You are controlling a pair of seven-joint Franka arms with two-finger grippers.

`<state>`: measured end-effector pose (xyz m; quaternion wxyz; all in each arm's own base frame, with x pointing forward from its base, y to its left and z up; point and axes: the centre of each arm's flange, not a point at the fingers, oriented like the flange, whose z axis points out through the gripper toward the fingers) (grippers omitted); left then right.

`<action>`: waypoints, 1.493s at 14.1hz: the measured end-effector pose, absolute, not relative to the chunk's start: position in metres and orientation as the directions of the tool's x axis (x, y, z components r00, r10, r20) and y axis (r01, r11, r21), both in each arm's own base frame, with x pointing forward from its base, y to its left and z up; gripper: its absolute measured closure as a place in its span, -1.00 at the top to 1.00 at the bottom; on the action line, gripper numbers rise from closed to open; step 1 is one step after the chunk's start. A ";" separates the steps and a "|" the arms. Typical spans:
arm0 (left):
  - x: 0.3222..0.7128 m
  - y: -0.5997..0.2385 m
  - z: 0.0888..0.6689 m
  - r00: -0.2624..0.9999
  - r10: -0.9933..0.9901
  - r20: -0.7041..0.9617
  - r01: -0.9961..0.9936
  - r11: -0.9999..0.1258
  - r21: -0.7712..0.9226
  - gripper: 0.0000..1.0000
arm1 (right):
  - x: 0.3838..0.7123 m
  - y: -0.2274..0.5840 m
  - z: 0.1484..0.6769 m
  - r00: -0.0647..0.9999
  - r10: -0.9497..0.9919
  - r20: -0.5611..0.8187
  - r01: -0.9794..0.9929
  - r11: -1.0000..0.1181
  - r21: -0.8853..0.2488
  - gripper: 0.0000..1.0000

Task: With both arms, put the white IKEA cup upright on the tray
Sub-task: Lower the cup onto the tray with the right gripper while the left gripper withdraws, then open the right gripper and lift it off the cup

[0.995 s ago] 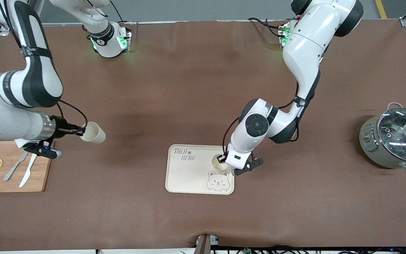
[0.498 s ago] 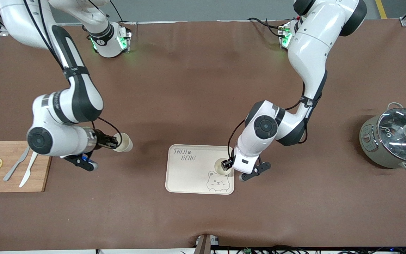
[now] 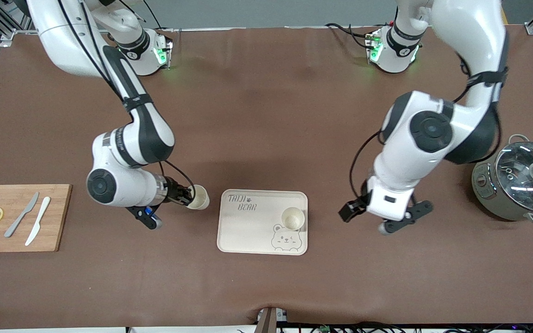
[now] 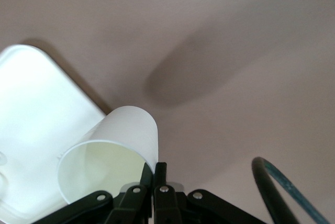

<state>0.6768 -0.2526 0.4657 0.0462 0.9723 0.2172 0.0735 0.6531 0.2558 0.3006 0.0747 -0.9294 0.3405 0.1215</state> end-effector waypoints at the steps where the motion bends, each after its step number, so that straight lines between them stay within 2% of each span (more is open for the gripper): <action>1: 0.677 -0.236 0.473 0.904 0.412 0.115 0.402 -0.910 0.101 1.00 | 0.650 0.273 0.297 0.730 -0.631 -0.263 -0.666 -0.743 -0.068 -0.95; 5: 0.677 -0.175 0.504 0.923 0.368 0.107 0.364 -0.930 0.058 1.00 | 0.638 0.324 0.279 0.699 -0.676 -0.233 -0.708 -0.700 -0.097 -0.95; 11: 0.663 -0.088 0.548 0.963 0.260 0.070 0.261 -0.965 -0.004 1.00 | 0.638 0.335 0.248 0.692 -0.688 -0.220 -0.718 -0.687 -0.111 -0.95; 13: 0.660 -0.064 0.555 0.974 0.217 0.064 0.219 -0.976 -0.020 1.00 | 0.637 0.338 0.245 0.693 -0.687 -0.218 -0.717 -0.688 -0.114 -0.87; 15: 0.656 -0.046 0.564 0.982 0.177 0.072 0.182 -0.981 -0.063 1.00 | 0.638 0.339 0.246 0.697 -0.685 -0.212 -0.714 -0.690 -0.118 -0.60; 19: 0.647 -0.046 0.581 0.984 0.155 0.086 0.163 -0.982 -0.095 1.00 | 0.651 0.343 0.274 0.719 -0.672 -0.177 -0.694 -0.704 -0.151 0.24; 21: 0.643 -0.046 0.589 0.984 0.153 0.092 0.162 -0.982 -0.095 1.00 | 0.656 0.335 0.296 0.730 -0.658 -0.185 -0.680 -0.726 -0.098 0.64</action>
